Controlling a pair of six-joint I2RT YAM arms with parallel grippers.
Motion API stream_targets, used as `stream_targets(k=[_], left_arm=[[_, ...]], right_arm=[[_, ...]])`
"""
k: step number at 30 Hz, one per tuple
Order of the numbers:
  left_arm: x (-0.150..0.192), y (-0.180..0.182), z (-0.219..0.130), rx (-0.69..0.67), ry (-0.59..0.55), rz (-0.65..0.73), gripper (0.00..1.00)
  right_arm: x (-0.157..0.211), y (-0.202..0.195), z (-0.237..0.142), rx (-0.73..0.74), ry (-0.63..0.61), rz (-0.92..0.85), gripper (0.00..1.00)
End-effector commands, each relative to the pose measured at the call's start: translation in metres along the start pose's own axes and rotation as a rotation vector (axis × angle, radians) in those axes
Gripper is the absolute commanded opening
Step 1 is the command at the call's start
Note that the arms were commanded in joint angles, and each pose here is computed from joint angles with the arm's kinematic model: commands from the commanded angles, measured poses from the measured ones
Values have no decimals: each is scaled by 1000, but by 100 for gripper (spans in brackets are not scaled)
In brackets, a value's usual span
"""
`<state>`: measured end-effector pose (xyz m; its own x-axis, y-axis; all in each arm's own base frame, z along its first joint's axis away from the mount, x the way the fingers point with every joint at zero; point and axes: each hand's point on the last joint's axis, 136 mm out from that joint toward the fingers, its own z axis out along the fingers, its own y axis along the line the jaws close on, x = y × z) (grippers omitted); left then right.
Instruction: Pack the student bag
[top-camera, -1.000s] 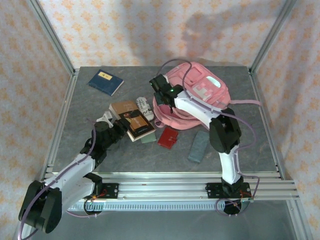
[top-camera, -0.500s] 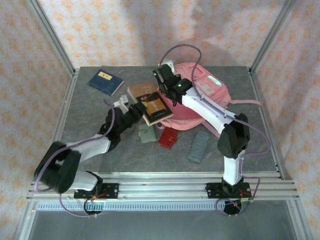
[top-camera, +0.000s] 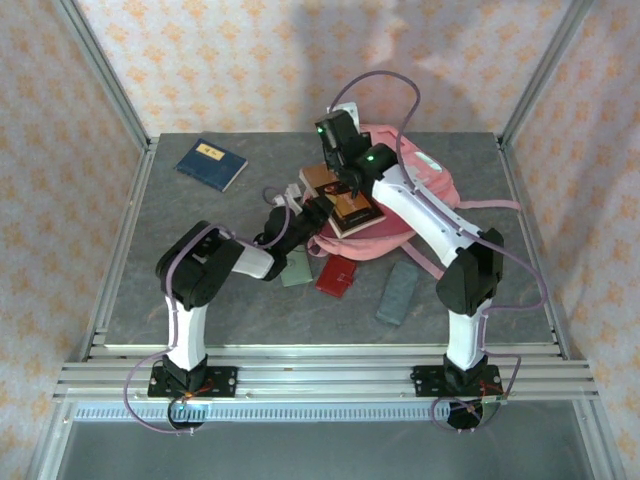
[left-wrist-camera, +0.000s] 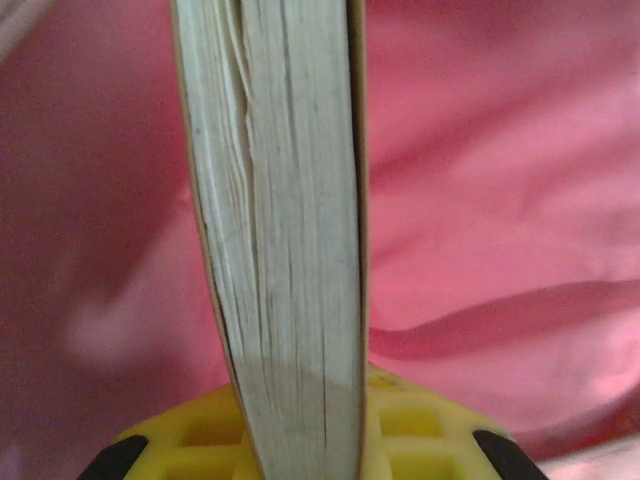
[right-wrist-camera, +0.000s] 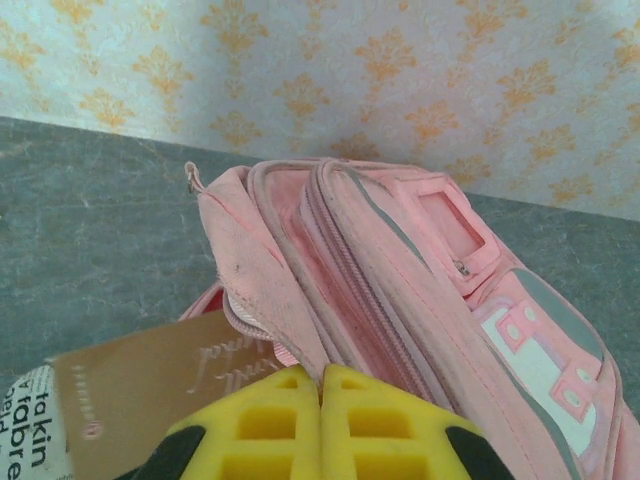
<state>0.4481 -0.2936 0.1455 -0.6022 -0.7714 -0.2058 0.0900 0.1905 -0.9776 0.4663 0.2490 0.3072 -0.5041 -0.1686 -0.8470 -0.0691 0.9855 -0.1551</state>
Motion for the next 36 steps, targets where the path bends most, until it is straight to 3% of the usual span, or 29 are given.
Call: stream_targets(k=[1,21,23,28,33,36], left_arm=[[-12,-64,17,242,-81,-17,0],[28,-35,144,119,-92,9,0],[31,-32,155,107,-89,7,5],[50,-27,173,78,-15,15,59],[53,-22,157,62,6,18,65],[56,-17,151,23,38,20,58]], right_arm=[[-42,-5,-24,-24,-108,91,0],[-29,26,-23,-126,-78,103,0],[-28,29,-24,-132,-77,101,0],[-24,26,-25,-126,-80,106,0],[-21,26,-24,-128,-79,110,0],[-19,26,-24,-129,-77,112,0]])
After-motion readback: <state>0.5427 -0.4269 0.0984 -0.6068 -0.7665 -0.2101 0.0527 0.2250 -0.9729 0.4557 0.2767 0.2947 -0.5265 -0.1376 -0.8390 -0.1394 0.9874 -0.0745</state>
